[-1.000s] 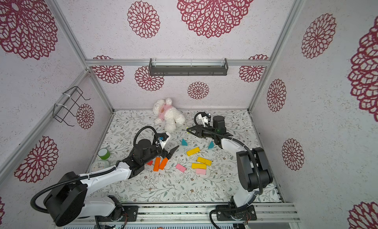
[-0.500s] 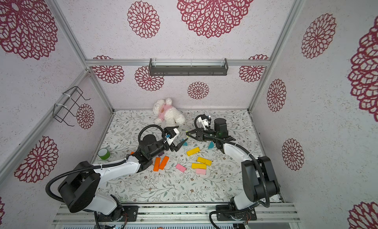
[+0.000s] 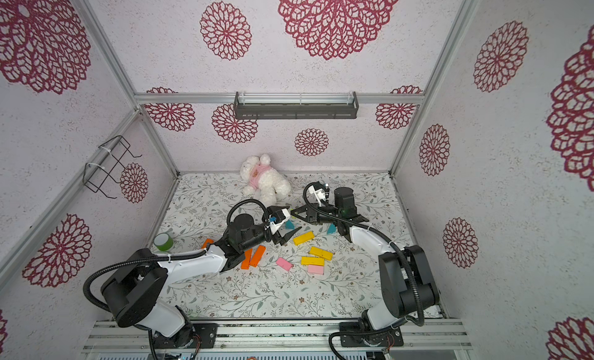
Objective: Assemble a carrot with building blocks
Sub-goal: Place the building block at the center of the board.
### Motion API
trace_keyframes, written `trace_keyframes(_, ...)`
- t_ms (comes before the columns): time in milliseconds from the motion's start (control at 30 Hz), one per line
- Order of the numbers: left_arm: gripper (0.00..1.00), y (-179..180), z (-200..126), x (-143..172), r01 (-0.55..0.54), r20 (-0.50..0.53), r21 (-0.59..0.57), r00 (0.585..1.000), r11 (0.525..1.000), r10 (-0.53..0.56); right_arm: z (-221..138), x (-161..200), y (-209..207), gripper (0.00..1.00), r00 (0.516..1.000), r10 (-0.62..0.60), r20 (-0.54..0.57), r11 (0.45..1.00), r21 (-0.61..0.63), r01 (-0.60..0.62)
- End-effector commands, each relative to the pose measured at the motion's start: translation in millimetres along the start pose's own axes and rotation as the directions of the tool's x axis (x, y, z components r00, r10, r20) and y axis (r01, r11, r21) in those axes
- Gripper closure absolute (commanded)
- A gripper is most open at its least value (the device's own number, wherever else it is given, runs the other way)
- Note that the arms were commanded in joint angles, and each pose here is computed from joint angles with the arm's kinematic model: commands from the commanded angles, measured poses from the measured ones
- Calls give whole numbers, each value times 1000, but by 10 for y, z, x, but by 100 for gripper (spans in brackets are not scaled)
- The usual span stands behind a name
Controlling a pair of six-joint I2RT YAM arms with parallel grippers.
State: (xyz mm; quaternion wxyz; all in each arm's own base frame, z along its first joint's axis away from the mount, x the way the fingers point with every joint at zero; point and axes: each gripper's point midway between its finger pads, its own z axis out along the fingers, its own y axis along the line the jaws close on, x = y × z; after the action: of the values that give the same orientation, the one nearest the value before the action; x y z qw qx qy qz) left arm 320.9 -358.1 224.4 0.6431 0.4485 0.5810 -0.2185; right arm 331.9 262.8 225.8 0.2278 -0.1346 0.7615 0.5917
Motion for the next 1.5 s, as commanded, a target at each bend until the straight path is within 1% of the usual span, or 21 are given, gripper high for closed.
trace_keyframes(0, 17, -9, 57, -21, -29, 7, 15, 1000, 999, 29, -16, 13, 203, 70, 998, -63, -13, 997, -52, 62)
trace_keyframes(333, 21, 9, 67, 31, -38, -7, 16, 999, 999, 38, 15, 139, 249, 70, 996, -70, -48, 995, -79, 66)
trace_keyframes(533, 28, -29, 61, 89, -45, -34, 40, 998, 998, 47, 6, 156, 260, 70, 996, -72, -50, 994, -81, 68)
trace_keyframes(733, 28, -40, 14, 173, -50, -61, 34, 997, 998, 52, 2, 146, 270, 70, 996, -77, -46, 994, -80, 73)
trace_keyframes(833, 31, -38, 13, 183, -56, -65, 33, 996, 998, 58, 6, 155, 258, 70, 996, -74, -49, 994, -80, 70)
trace_keyframes(967, 38, -30, 20, 184, -61, -69, 31, 996, 998, 63, 7, 162, 248, 71, 996, -72, -50, 995, -78, 68)
trace_keyframes(1167, 42, -26, 12, 180, -58, -68, 30, 996, 998, 60, 5, 185, 229, 71, 996, -66, -54, 995, -75, 62)
trace_keyframes(1467, 56, -52, 21, 191, -67, -79, 48, 994, 997, 70, 14, 178, 227, 71, 997, -61, -56, 995, -78, 56)
